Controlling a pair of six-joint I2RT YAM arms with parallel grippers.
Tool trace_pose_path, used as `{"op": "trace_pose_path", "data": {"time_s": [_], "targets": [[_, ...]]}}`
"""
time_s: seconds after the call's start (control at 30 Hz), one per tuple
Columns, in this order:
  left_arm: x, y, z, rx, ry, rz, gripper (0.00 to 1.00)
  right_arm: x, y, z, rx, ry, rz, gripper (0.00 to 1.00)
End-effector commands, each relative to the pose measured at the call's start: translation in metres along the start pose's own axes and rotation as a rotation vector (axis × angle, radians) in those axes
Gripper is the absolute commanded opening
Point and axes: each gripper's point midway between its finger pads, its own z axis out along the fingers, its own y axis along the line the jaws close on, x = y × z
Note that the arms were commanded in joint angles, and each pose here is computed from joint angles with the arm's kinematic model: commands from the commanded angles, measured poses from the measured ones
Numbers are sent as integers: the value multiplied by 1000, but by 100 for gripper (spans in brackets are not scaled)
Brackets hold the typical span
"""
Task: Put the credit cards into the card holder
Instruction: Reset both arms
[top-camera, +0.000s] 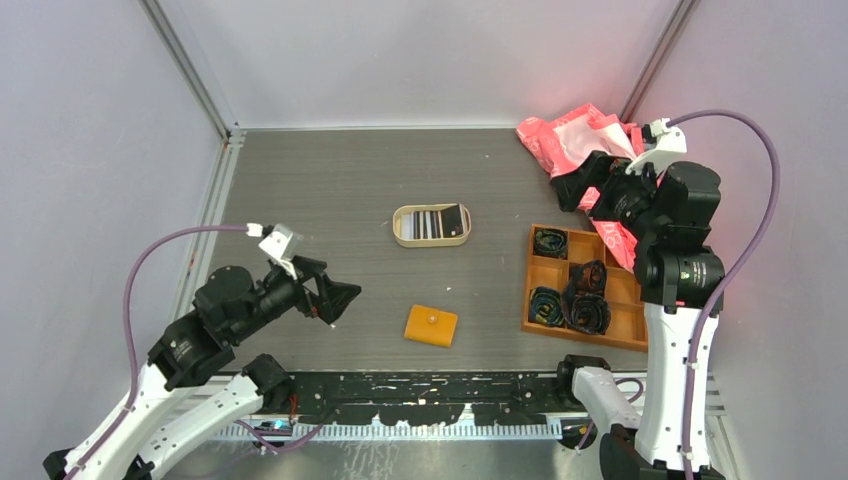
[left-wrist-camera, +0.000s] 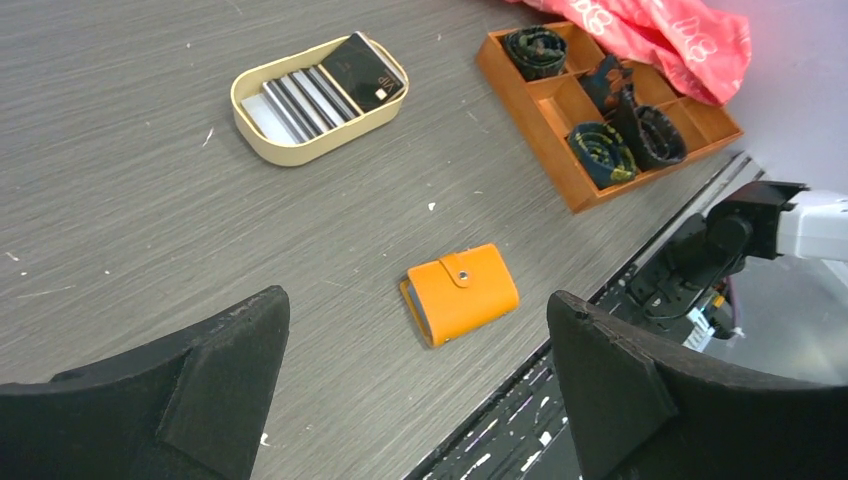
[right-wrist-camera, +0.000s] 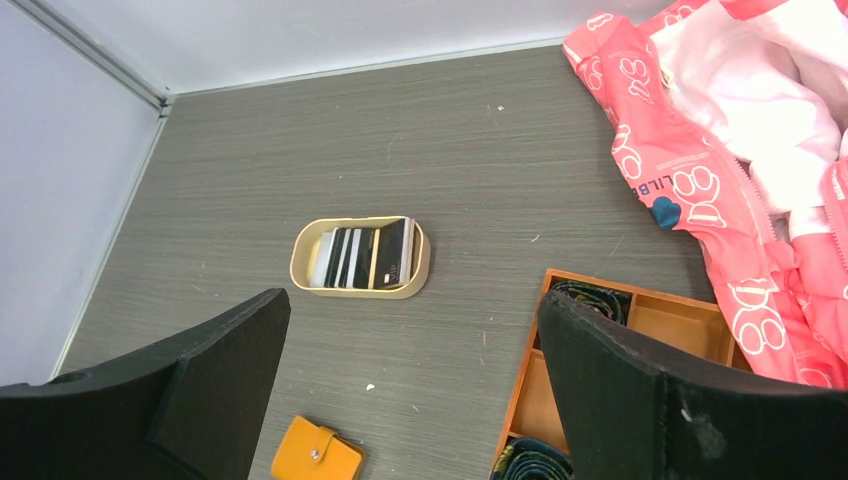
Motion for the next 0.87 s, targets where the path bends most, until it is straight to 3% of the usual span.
{"op": "trace_pose_path", "data": {"time_s": [0.0, 0.53, 0.83], "targets": [[-25, -3, 9, 6, -46, 90, 100, -13, 0, 2, -8, -43, 10, 100], [-16, 29, 28, -114, 40, 306, 100, -16, -24, 5, 32, -47, 51, 99], [1, 45, 24, -169, 35, 293, 100, -18, -29, -3, 48, -77, 56, 99]]}}
